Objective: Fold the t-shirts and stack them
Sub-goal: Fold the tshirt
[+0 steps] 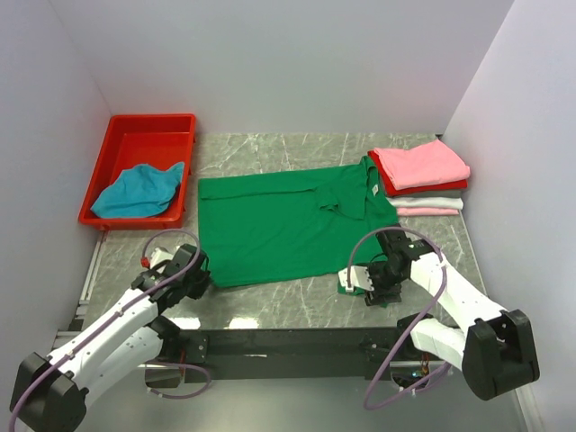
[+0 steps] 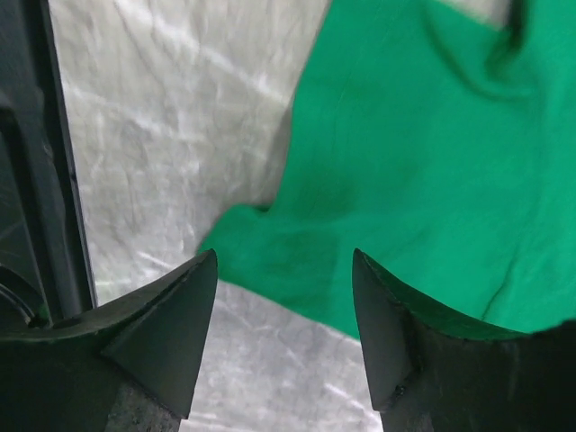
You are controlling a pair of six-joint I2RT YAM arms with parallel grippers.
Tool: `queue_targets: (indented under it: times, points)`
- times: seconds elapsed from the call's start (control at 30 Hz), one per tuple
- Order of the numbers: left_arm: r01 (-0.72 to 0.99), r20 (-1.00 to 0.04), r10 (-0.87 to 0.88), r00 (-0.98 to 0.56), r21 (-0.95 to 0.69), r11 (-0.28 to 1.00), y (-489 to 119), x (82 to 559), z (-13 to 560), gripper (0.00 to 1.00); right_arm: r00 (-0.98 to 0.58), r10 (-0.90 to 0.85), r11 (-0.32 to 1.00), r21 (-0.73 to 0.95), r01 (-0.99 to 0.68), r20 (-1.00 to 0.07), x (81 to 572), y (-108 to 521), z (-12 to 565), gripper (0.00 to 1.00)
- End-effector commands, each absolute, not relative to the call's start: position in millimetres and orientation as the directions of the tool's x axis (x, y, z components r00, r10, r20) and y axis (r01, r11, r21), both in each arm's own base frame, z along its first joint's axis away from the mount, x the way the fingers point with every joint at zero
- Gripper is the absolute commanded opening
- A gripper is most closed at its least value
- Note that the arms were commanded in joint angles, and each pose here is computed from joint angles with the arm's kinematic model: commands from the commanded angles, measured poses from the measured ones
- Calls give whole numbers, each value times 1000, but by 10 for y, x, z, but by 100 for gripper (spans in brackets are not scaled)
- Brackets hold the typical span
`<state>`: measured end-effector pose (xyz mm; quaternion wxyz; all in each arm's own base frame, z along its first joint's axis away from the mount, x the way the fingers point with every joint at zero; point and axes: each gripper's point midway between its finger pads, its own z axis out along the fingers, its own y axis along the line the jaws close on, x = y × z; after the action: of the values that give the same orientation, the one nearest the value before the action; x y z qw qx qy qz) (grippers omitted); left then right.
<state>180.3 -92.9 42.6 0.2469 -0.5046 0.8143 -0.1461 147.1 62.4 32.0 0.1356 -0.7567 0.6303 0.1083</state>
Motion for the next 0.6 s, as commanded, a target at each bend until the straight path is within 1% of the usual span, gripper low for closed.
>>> queue_targets:
  times: [0.0, 0.07, 0.13, 0.23, 0.3, 0.33, 0.47, 0.57]
  points:
    - [-750, -279, -886, -370, -473, 462, -863, 1762, 417, 1, 208, -947, -194, -78, -978, -245, 1438, 434, 274, 68]
    - [-747, -285, -883, -374, -472, 469, -861, 1770, 431, 1, 251, -945, -240, -75, -968, -212, 1386, 344, 237, 66]
    - [-742, -289, -880, -377, -474, 474, -864, 1781, 454, 1, 298, -934, -291, -66, -954, -197, 1326, 288, 227, 66]
    - [-741, -293, -876, -383, -469, 480, -867, 1785, 436, 1, 334, -925, -333, -36, -942, -181, 1260, 242, 168, 64]
    - [-742, -288, -877, -385, -469, 479, -873, 1773, 408, 1, 329, -928, -329, -28, -944, -175, 1281, 234, 129, 62]
    - [-743, -280, -879, -387, -470, 476, -885, 1767, 396, 1, 328, -927, -329, -26, -944, -183, 1291, 253, 124, 59]
    - [-744, -272, -881, -387, -473, 472, -892, 1757, 374, 1, 325, -917, -336, 9, -942, -231, 1221, 325, 91, 54]
    - [-741, -274, -881, -387, -476, 474, -895, 1768, 394, 1, 329, -917, -339, 4, -941, -225, 1229, 323, 22, 48]
